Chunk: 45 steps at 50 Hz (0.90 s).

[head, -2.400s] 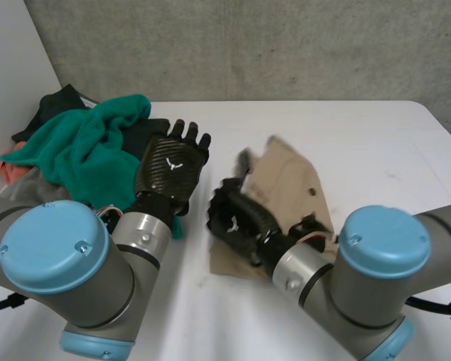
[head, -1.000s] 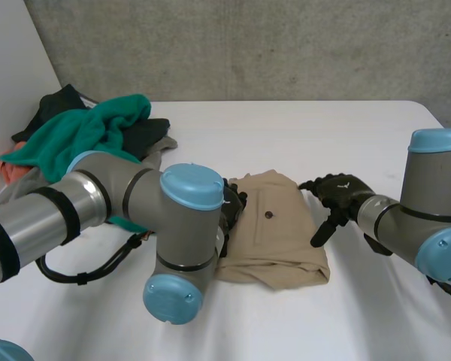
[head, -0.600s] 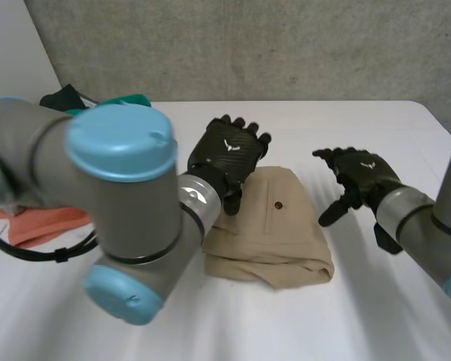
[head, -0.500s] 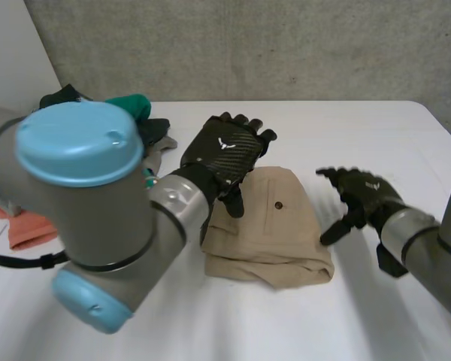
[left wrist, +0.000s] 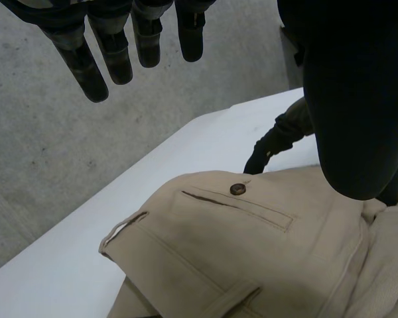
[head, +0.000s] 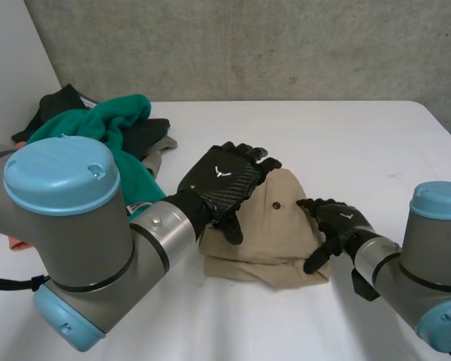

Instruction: Fold the laundry.

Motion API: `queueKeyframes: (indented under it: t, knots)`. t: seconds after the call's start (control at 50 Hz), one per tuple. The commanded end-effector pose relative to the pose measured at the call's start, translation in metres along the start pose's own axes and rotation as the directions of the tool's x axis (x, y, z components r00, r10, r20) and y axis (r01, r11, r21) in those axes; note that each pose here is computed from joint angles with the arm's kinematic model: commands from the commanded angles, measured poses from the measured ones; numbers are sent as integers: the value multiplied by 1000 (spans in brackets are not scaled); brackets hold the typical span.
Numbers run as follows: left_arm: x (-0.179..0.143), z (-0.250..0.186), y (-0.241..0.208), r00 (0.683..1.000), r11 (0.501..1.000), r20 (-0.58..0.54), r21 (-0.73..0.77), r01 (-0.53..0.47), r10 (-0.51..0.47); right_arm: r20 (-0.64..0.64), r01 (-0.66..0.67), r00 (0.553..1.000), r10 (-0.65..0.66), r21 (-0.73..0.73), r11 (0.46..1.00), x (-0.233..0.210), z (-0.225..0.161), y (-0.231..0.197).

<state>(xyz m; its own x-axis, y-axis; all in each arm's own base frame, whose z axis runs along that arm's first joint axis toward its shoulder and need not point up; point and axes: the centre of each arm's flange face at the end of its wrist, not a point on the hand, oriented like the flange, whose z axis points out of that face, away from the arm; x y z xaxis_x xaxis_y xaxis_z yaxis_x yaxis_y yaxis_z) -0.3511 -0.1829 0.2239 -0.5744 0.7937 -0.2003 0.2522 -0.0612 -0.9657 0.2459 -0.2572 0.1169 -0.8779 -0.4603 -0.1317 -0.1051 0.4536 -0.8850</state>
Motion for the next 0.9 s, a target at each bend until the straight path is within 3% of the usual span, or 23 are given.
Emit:
queueKeyframes:
  t: [0.02, 0.36, 0.6, 0.72, 0.9]
  knots:
    - [-1, 0, 0, 1000, 1000, 2, 0, 0, 0, 44, -10, 999, 9, 19, 1000, -11, 2, 0]
    - [0, 0, 0, 1000, 1000, -1, -1, 2, -2, 98, -59, 994, 55, 40, 997, -20, 22, 1]
    - [-1, 1, 0, 1000, 1000, 3, 2, 2, -2, 82, -48, 996, 34, 176, 983, -12, 54, -40]
    - [-1, 2, -9, 1000, 1000, -1, 30, -7, 7, -88, -57, 992, 87, 295, 954, 48, 91, -74]
    - [-1, 10, -33, 1000, 994, -3, 109, -11, 11, -297, -33, 940, 170, 417, 908, 142, 129, -112]
